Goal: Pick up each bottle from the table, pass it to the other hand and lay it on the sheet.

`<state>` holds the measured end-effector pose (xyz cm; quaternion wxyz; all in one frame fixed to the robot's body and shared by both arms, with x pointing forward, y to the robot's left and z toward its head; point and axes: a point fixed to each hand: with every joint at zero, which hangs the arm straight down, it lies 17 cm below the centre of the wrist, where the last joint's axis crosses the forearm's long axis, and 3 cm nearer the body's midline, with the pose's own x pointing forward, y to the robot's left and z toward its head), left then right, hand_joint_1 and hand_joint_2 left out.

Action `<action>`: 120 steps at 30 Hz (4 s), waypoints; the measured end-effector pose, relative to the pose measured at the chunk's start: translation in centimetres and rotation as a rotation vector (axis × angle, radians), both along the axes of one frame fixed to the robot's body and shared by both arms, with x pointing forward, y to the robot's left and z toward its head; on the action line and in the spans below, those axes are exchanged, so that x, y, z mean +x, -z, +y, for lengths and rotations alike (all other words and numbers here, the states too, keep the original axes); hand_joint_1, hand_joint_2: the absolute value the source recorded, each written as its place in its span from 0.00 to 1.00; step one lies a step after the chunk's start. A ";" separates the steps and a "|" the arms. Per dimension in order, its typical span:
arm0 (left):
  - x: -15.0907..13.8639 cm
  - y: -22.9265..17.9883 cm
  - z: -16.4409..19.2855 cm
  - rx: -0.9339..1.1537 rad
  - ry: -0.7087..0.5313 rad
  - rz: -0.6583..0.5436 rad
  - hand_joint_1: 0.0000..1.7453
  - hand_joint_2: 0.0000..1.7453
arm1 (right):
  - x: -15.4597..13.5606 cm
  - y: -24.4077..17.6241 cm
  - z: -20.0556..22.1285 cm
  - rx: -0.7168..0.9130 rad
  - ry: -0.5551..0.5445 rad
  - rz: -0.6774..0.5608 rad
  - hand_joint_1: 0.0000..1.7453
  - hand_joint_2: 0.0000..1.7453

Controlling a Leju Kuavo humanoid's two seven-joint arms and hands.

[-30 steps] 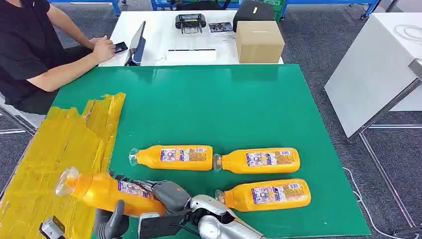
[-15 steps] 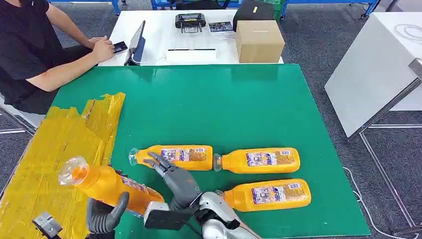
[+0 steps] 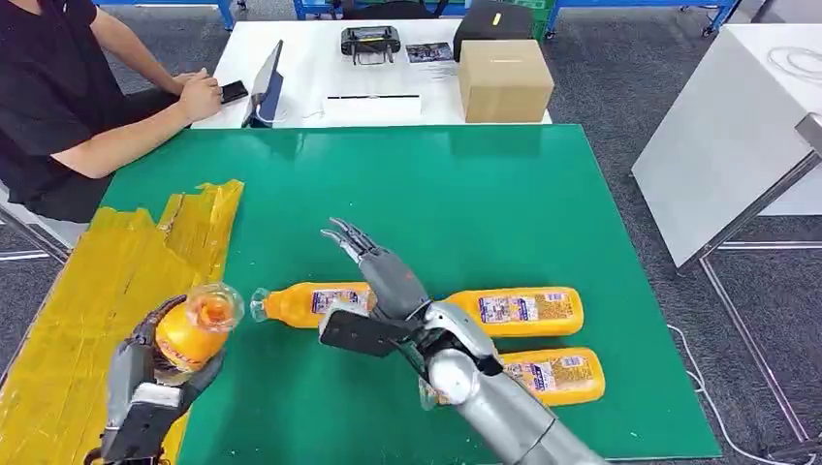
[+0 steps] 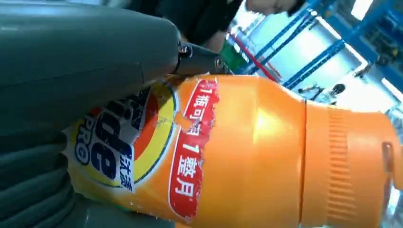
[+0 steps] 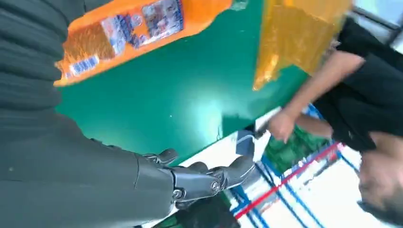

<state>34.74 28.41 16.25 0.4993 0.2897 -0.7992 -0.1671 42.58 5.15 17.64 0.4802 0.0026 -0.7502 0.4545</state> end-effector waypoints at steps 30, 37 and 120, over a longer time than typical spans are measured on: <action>3.9 15.3 -3.3 0.443 0.323 0.347 0.00 0.00 | 2.5 9.0 2.3 -0.476 -0.167 0.305 0.00 1.00; 1.7 16.8 -0.3 0.367 0.504 0.445 0.00 0.00 | 1.7 11.9 0.8 -0.666 -0.205 0.338 0.00 1.00; -4.6 -2.4 -1.2 -1.174 0.545 -0.110 0.00 1.00 | -4.2 -1.0 2.0 0.176 0.214 -0.158 1.00 1.00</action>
